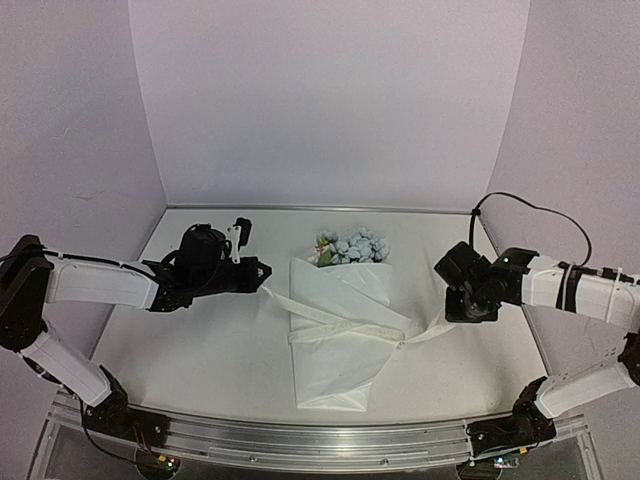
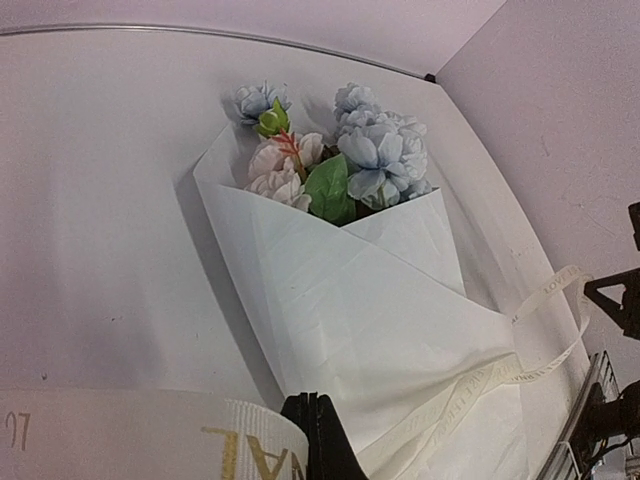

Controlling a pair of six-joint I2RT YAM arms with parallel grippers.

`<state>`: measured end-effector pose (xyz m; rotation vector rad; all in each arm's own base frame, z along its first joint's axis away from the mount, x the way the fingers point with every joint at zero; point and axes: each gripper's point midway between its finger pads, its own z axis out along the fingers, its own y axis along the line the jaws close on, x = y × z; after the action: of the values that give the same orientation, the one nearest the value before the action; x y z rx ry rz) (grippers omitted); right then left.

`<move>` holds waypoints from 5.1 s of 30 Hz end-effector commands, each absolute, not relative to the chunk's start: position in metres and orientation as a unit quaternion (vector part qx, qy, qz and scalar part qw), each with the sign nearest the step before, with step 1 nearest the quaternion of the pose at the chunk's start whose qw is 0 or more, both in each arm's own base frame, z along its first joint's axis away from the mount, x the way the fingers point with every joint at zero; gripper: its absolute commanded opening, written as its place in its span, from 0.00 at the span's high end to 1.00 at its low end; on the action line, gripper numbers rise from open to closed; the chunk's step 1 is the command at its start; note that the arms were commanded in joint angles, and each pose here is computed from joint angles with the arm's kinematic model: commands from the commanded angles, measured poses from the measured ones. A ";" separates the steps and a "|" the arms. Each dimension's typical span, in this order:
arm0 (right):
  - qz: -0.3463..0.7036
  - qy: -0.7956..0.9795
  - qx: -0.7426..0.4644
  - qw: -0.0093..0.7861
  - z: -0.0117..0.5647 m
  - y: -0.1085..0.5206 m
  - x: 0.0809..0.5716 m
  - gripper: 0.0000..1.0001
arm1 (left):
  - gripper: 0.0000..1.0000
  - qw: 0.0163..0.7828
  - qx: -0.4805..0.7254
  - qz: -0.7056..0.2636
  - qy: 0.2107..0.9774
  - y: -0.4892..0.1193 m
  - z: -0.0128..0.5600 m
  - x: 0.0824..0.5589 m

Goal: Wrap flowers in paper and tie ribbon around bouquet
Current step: Tie the ribbon around the folded bouquet, then place the ribbon at the center of the board, then adjust the folded bouquet at the center of the board, then pick up the ribbon from the folded bouquet.

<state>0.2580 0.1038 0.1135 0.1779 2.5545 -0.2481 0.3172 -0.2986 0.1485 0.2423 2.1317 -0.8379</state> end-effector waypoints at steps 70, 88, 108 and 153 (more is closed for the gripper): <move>0.022 0.981 0.107 0.163 0.088 0.101 0.248 0.29 | 0.28 0.190 -0.429 -0.444 0.763 -0.228 0.095 0.283; 0.100 0.965 -0.009 0.244 0.048 0.194 0.218 0.20 | 0.25 0.190 -0.378 -0.454 0.784 -0.256 0.095 0.265; 0.084 0.955 0.031 0.284 0.012 0.237 0.201 0.55 | 0.24 0.188 -0.361 -0.462 0.788 -0.252 0.097 0.255; 0.088 0.955 -0.066 0.277 0.106 0.180 0.188 0.32 | 0.41 0.133 -0.540 -0.545 0.628 -0.339 0.046 0.297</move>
<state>0.1875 0.1823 0.0955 -0.1327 2.5502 0.2178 0.2865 -0.3290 0.0346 -1.3893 1.9687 -1.4491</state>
